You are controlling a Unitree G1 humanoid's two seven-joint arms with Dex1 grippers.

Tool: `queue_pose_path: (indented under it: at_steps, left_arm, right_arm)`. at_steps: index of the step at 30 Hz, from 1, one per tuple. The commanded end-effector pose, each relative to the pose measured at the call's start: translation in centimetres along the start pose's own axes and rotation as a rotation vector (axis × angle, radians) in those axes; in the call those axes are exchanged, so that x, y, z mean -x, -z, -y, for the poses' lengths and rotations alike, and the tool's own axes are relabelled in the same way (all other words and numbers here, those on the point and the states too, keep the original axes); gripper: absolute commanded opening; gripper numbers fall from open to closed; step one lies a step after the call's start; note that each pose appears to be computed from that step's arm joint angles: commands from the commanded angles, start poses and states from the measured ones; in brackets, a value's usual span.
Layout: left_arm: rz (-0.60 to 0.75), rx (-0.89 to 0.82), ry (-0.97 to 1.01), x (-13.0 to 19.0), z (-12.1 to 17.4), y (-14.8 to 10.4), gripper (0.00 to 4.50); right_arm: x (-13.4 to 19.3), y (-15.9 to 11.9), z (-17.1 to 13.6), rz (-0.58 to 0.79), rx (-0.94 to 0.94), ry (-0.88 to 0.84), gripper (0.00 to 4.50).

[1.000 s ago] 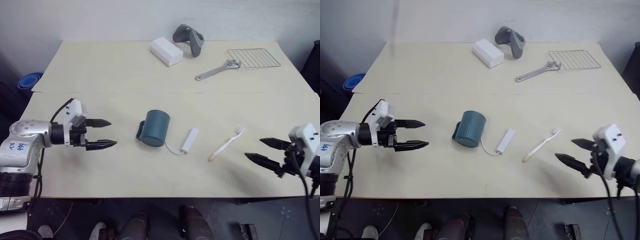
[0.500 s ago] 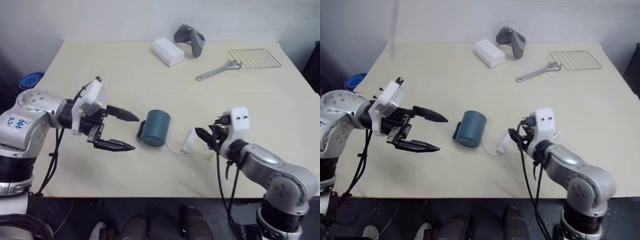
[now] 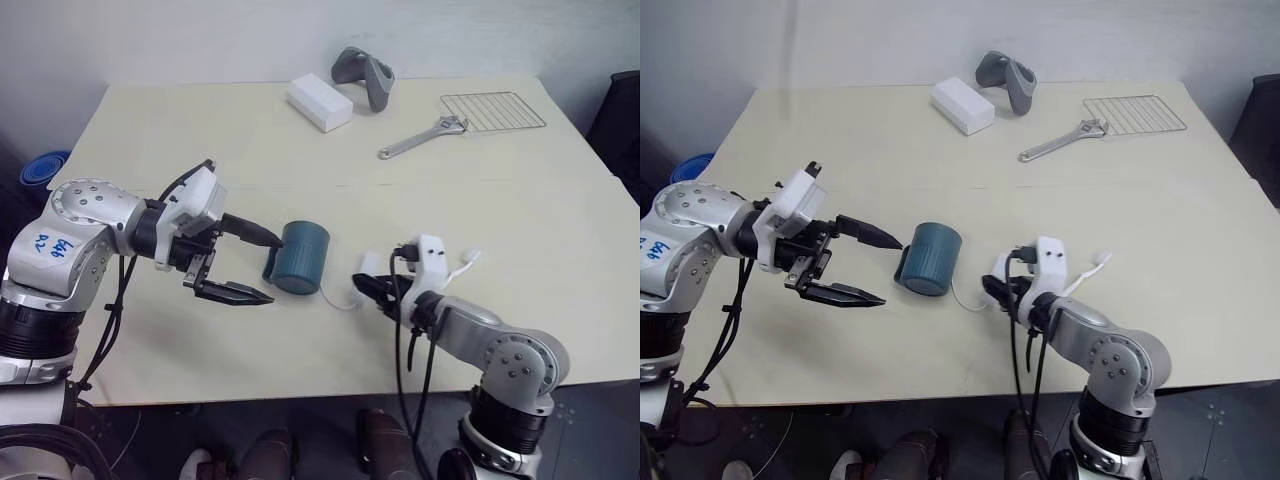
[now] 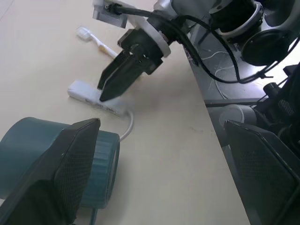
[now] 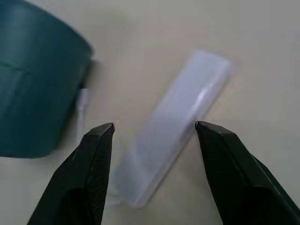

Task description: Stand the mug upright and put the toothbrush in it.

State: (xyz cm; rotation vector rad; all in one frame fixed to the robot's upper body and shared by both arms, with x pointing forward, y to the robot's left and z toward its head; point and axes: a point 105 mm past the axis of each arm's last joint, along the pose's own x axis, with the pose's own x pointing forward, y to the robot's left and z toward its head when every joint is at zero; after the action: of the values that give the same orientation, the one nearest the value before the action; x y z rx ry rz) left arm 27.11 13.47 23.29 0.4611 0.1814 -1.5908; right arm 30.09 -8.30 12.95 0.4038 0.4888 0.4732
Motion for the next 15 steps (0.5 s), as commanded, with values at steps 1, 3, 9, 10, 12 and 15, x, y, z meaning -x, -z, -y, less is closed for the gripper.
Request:
queue_pose_path:
  at_steps: [1,3,9,10,12,15]
  left_arm:
    - [-0.001,-0.040,-0.002,0.3,-0.1,-0.8,4.50]
    - [-0.002,-0.042,-0.005,0.3,-0.1,-0.8,4.50]
    - [0.006,-0.048,-0.013,0.4,0.2,-1.1,4.50]
    - [0.006,-0.048,-0.015,0.5,0.2,-1.1,4.50]
    - [0.003,-0.044,-0.023,0.6,0.3,-0.9,4.50]
    - [-0.001,-0.040,-0.034,0.7,0.2,-0.7,4.50]
  right_arm:
    - [-0.3,0.0,0.4,-0.010,-0.025,0.008,2.85]
    - [-0.8,0.4,0.9,-0.042,-0.018,0.031,2.85]
    - [-1.5,1.3,2.5,-0.118,0.232,0.101,2.85]
    - [-1.6,1.5,2.7,-0.123,0.264,0.102,2.85]
    - [-1.8,1.8,2.4,-0.132,0.319,0.088,2.85]
    - [-2.2,2.2,2.2,-0.153,0.415,0.090,2.85]
